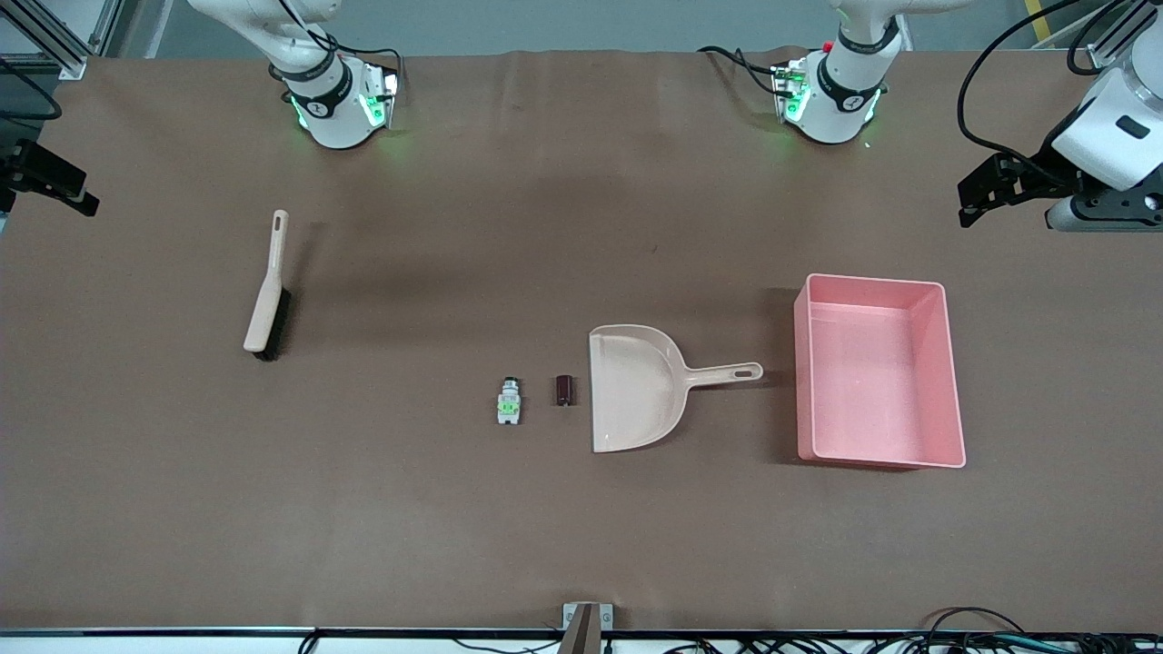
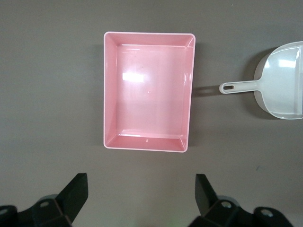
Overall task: Clean e-waste and dump in bin
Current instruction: 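Reach the left gripper to the dustpan handle while the right gripper reaches the brush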
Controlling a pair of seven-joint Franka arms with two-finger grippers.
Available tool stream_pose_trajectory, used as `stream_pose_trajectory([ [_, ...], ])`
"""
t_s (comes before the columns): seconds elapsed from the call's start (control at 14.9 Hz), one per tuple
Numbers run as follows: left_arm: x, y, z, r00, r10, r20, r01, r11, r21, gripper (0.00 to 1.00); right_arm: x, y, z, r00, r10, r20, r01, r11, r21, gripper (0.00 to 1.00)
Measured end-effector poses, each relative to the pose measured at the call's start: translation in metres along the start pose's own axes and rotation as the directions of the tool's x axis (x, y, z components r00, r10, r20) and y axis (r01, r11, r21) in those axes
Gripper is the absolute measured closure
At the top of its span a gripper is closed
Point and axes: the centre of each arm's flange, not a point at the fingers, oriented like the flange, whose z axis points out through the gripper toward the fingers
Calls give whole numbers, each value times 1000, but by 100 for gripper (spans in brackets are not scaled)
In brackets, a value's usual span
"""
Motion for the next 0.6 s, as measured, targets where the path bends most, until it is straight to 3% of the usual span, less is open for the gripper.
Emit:
stream_pose_trajectory([
  [0.2,9,19,9,999,51,-11,-51,999,-6,0,-1,-1,1,1000,-2,13,2,1000,1,0],
  [0.34,22,46,26,990,139,-23,-139,990,-11,0,-6,-2,5,999,-5,54,5,1000,1,0],
  [0.6,50,109,77,951,307,-41,-309,951,-22,0,-5,-4,15,996,-10,90,10,1000,2,0],
])
